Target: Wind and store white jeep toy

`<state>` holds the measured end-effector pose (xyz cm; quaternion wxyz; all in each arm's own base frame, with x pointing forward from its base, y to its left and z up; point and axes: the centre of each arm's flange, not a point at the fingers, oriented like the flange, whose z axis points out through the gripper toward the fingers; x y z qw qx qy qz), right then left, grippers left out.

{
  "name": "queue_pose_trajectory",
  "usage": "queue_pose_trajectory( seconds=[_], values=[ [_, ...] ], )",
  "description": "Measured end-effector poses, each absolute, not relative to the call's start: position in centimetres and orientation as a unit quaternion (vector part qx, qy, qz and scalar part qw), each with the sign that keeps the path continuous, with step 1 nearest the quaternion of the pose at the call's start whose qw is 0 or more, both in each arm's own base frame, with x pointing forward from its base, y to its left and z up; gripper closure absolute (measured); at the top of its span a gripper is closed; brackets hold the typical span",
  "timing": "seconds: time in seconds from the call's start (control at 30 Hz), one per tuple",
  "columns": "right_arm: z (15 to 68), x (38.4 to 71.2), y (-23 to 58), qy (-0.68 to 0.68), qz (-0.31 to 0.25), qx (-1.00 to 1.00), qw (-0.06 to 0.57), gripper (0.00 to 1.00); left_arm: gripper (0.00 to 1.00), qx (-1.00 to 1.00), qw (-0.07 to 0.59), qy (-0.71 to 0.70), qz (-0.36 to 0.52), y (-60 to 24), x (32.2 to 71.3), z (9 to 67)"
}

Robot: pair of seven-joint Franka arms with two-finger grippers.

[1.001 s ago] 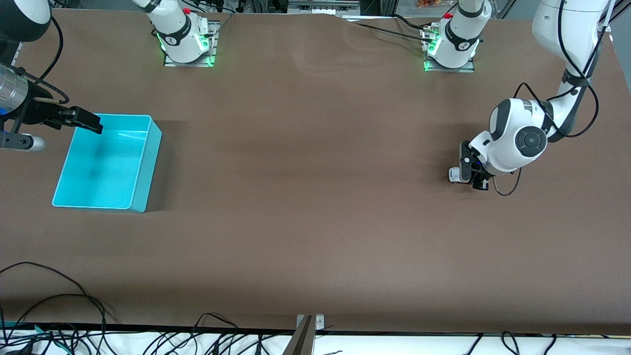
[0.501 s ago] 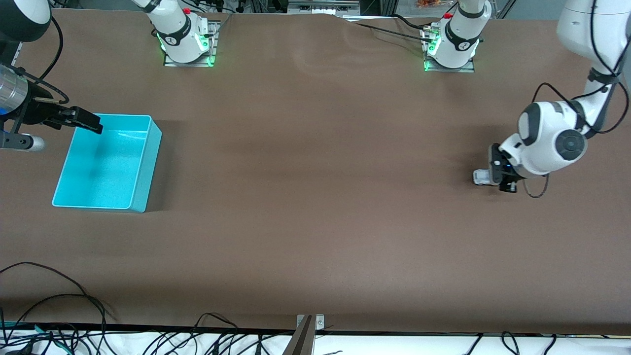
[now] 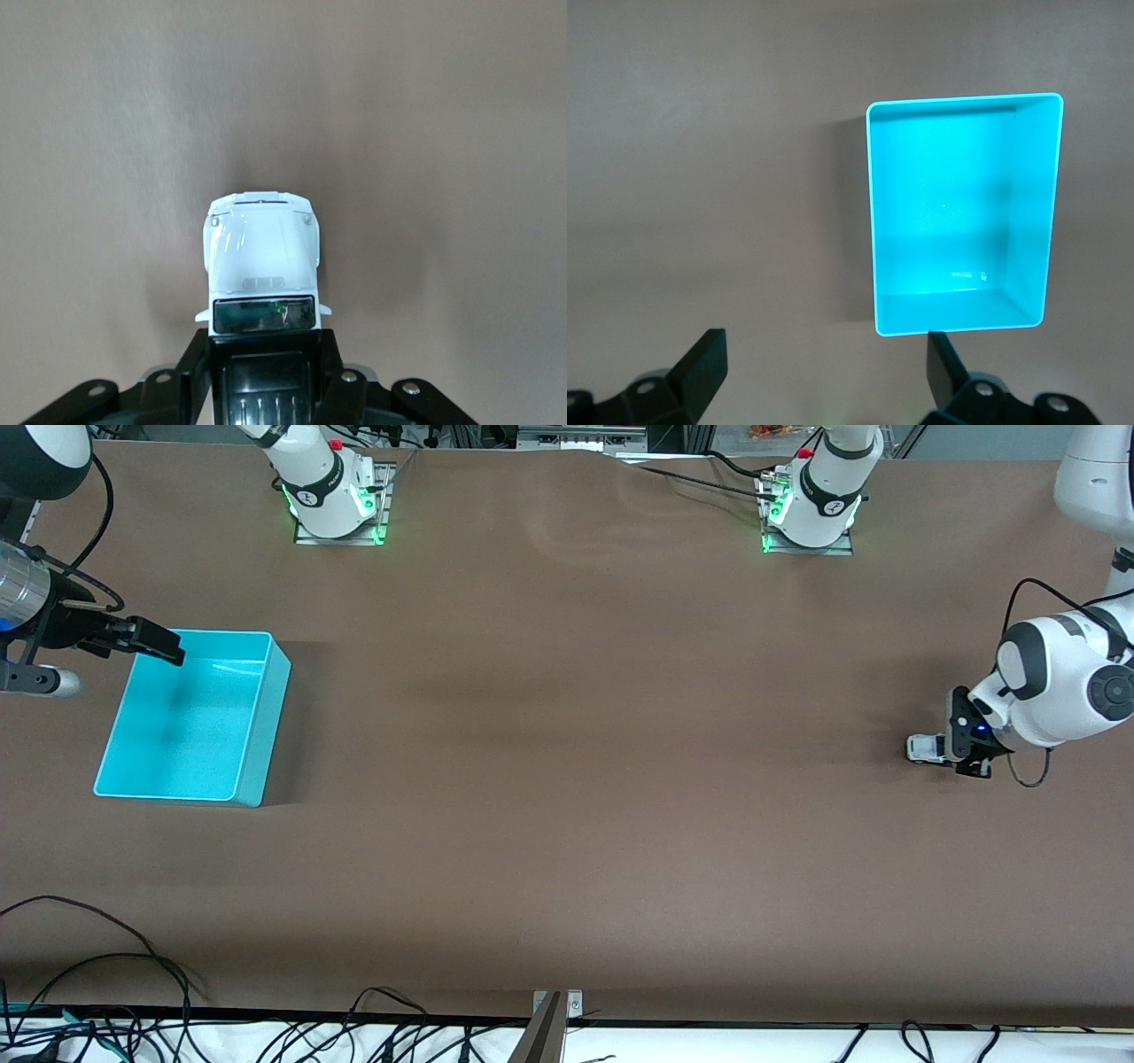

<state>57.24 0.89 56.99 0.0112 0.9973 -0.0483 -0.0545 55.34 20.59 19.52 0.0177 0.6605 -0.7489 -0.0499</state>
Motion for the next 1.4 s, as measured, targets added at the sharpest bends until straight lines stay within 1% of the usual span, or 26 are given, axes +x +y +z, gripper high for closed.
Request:
queue_pose_trajectory(
  seconds=[0.47, 1.4],
  values=[
    [57.0, 57.2, 0.9, -0.048, -0.055, 0.997, 0.008, 0.00, 0.49, 0.663, 0.002, -0.748, -0.047, 26.0, 55.2, 19.6],
    [57.0, 57.2, 0.9, -0.049, -0.055, 0.997, 0.008, 0.00, 0.48, 0.675, -0.008, -0.737, -0.044, 29.5, 54.9, 19.7]
  ],
)
